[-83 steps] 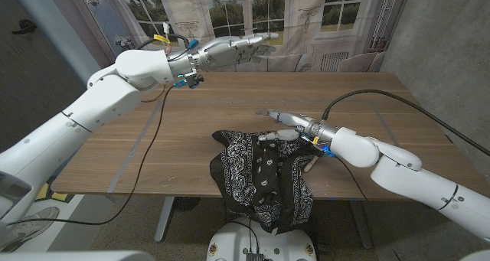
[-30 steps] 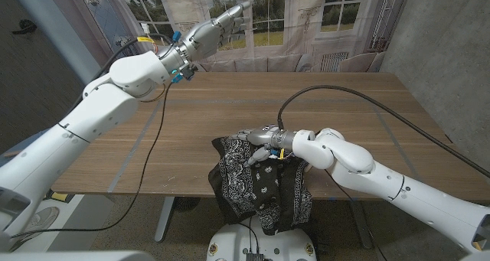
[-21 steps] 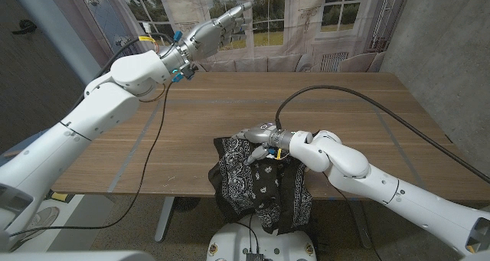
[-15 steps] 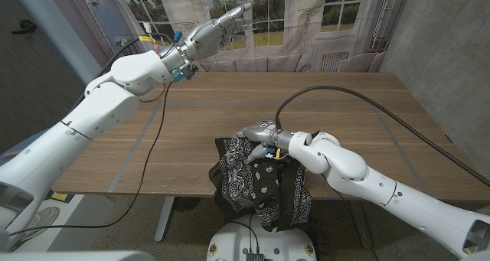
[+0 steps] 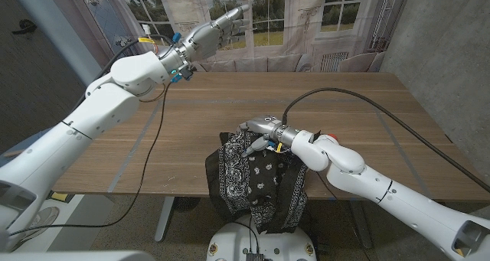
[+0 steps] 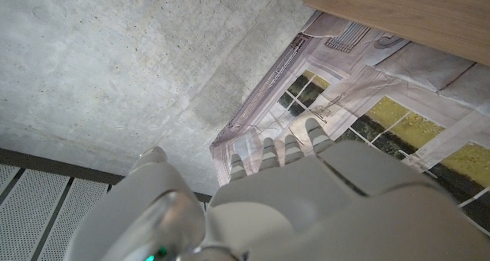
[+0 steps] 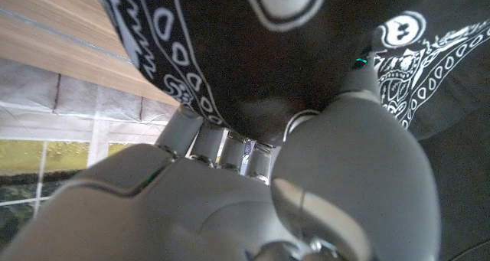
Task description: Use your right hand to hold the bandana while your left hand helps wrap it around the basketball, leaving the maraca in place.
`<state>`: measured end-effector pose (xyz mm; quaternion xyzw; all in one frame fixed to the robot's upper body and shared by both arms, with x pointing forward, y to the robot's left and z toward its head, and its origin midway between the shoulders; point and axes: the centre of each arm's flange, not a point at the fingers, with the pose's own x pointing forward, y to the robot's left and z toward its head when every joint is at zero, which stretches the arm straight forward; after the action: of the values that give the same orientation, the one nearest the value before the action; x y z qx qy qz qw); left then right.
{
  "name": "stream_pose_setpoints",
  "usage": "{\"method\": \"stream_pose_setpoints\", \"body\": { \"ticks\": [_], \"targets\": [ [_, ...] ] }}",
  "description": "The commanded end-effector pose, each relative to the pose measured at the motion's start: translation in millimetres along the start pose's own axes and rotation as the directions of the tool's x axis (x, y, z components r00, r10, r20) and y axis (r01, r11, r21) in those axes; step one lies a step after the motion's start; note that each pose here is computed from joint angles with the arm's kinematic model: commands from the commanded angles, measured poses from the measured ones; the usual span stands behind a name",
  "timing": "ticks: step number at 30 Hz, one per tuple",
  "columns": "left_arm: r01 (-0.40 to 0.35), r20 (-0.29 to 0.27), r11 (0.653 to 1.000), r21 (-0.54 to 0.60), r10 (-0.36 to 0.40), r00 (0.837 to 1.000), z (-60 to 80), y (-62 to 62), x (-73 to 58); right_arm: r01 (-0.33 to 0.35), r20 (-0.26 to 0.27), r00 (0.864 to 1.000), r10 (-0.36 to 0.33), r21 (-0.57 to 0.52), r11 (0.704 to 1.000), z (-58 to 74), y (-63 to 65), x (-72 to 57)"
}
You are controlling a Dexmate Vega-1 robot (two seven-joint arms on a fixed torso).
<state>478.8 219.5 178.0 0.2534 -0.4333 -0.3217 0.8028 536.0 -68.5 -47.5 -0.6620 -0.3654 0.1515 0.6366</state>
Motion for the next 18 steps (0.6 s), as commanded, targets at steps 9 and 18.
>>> {"method": "stream_pose_setpoints", "body": {
  "ticks": [9,18],
  "targets": [
    [0.0,0.011,1.0,-0.027,0.001,1.0,-12.3,8.2,-4.2,0.348,-0.002,0.932,-0.363,0.289,0.892,-24.8,-32.1,19.4],
    [0.003,0.024,1.0,-0.031,-0.002,1.0,-15.0,8.9,-2.7,0.48,0.025,0.865,-0.502,0.255,0.839,-27.3,-53.1,26.7]
  ]
}}
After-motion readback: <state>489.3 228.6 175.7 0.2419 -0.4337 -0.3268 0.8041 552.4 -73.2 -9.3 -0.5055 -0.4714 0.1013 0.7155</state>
